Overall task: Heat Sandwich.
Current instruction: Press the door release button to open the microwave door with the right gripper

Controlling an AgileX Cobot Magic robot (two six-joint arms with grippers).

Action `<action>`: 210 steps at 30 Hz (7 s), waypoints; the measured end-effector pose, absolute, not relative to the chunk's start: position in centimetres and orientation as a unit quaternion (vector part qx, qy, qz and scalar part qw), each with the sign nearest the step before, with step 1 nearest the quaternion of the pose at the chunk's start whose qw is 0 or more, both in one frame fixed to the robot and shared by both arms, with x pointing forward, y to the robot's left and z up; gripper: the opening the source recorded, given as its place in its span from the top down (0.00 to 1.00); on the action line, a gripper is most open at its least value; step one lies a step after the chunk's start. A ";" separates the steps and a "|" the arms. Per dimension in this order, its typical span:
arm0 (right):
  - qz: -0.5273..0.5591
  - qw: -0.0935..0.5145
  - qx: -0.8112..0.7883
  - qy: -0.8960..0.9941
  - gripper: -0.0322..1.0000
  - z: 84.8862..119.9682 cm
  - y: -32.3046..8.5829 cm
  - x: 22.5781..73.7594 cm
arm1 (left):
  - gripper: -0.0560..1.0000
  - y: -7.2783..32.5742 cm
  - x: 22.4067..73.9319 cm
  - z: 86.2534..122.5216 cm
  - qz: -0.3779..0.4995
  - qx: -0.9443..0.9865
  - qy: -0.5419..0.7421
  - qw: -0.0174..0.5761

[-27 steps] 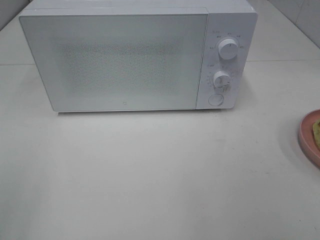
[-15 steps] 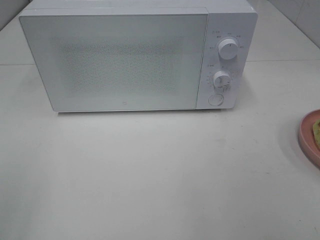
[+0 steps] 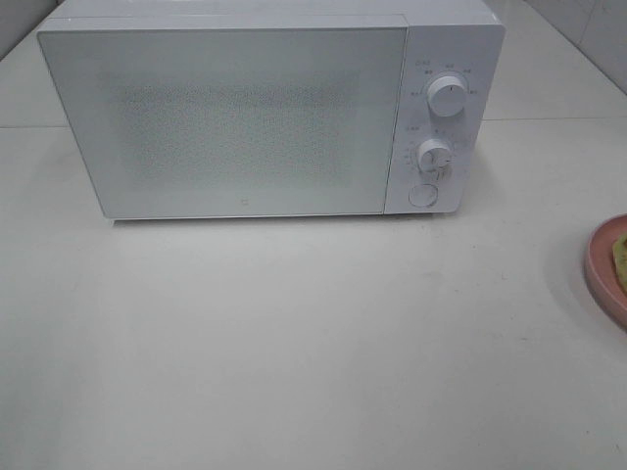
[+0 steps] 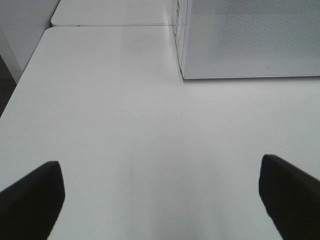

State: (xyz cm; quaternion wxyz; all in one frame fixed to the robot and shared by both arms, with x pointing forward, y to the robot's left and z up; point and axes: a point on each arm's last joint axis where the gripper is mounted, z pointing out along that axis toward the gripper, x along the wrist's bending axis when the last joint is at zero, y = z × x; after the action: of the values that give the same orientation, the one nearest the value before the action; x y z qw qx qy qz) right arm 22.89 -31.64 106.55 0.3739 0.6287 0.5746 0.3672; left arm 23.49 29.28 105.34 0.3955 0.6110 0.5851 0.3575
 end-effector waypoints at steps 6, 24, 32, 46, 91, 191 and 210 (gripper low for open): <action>0.354 0.365 0.631 0.586 0.23 107.2 -31.3 24.7 | 0.01 29.3 23.5 105.3 0.358 0.611 0.585 0.396; 0.339 0.352 0.624 0.610 0.23 107.9 -30.3 30.0 | 0.01 29.3 23.5 105.3 0.358 0.611 0.585 0.396; 0.341 0.351 0.617 0.617 0.23 108.0 -29.9 32.2 | 0.01 29.3 23.5 105.3 0.358 0.611 0.585 0.396; 0.350 0.345 0.601 0.631 0.23 107.3 -28.8 37.5 | 0.01 29.3 23.5 105.3 0.358 0.611 0.585 0.396; 0.468 0.375 0.561 0.570 0.23 95.6 -26.3 43.5 | 0.01 29.3 23.5 105.3 0.358 0.611 0.585 0.396; 0.533 -0.031 0.844 0.055 0.95 89.9 -18.9 45.3 | 0.01 29.3 23.5 105.3 0.358 0.611 0.585 0.396; 0.517 -0.030 0.854 0.056 0.96 87.8 -17.1 51.7 | 0.01 29.3 23.5 105.3 0.358 0.611 0.585 0.396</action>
State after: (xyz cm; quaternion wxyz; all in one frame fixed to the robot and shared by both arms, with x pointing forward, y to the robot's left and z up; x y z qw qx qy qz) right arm 51.75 -17.11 87.75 -0.0297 0.8537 0.0563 0.5169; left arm 23.49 29.28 105.34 0.3955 0.6110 0.5851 0.3575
